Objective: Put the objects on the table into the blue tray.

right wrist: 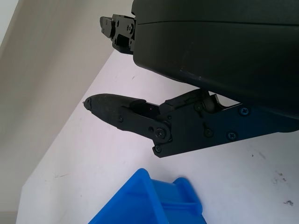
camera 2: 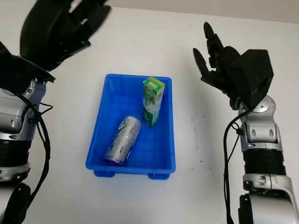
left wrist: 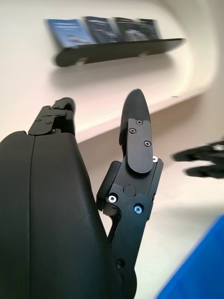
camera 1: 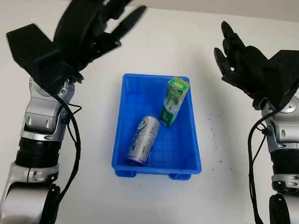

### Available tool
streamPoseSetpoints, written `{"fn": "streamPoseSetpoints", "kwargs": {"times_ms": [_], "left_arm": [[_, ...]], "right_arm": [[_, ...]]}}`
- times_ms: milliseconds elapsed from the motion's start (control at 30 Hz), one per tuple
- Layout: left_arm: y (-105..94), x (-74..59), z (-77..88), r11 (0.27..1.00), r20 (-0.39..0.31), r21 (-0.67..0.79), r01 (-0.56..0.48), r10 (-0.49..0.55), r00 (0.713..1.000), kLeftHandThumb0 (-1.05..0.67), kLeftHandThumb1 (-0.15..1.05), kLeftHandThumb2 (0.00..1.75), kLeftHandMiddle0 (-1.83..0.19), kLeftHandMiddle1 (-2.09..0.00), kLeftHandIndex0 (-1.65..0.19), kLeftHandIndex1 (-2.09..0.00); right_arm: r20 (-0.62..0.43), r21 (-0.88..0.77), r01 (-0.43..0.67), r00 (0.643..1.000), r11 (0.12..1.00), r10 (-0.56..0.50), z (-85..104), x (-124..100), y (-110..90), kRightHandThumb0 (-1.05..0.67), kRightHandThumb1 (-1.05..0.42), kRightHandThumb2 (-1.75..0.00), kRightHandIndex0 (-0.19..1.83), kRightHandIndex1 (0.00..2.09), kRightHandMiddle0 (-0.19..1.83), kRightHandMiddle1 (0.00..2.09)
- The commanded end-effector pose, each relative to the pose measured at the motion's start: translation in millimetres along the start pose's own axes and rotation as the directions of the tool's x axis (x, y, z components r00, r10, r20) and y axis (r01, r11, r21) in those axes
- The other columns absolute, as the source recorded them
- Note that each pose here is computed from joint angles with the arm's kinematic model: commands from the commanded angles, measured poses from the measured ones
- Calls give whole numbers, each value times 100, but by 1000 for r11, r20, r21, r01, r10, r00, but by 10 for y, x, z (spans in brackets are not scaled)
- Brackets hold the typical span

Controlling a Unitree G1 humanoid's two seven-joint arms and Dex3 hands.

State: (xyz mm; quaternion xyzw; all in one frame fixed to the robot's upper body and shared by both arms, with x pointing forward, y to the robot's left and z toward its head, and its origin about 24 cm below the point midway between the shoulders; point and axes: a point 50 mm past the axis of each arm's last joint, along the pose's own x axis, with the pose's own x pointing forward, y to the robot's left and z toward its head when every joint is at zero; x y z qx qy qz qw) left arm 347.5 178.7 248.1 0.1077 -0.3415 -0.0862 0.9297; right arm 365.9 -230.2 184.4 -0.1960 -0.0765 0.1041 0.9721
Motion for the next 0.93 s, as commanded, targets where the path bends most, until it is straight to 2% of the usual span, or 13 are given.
{"fn": "streamPoseSetpoints", "kwargs": {"times_ms": [0,167,267,367,467,567,733,900], "left_arm": [[88,17,-108,999,-54,-8,-40,39,998,-74,105,53,18,0,18,-2],[188,-24,-407,997,-214,4,-73,72,974,-78,105,58,19,0,19,0],[237,-74,-561,996,-309,52,-77,90,947,-78,105,61,19,0,19,0],[263,-114,-698,996,-380,20,-88,89,921,-78,105,62,19,0,19,0],[286,-161,-826,997,-427,-2,-77,68,902,-73,105,65,19,0,19,0],[299,-206,-933,998,-466,-13,-68,54,883,-76,105,64,19,0,19,0],[279,-298,-1073,995,-516,-48,-92,54,855,-76,105,63,19,0,19,0],[225,-319,-1098,991,-504,-71,-114,63,861,-77,105,65,19,0,19,0]], "right_arm": [[21,19,9,1000,1000,-9,38,22,-11,-57,-105,-66,-19,0,-19,0],[44,26,14,999,1000,-15,59,34,-2,-59,-105,-65,-19,0,-19,0],[62,42,19,998,999,-22,66,40,0,-60,-105,-67,-19,0,-19,0],[65,67,38,997,997,-42,73,51,8,-65,-105,-67,-19,0,-19,0],[69,77,50,996,996,-55,83,63,24,-67,-105,-71,-19,0,-19,0],[79,90,56,995,994,-64,76,72,38,-66,-105,-79,-19,0,-19,0],[69,138,66,995,988,-76,46,88,70,-71,-105,-77,-19,0,-19,0],[46,164,77,995,983,-86,6,99,103,-73,-105,-74,-19,0,-19,0]]}}
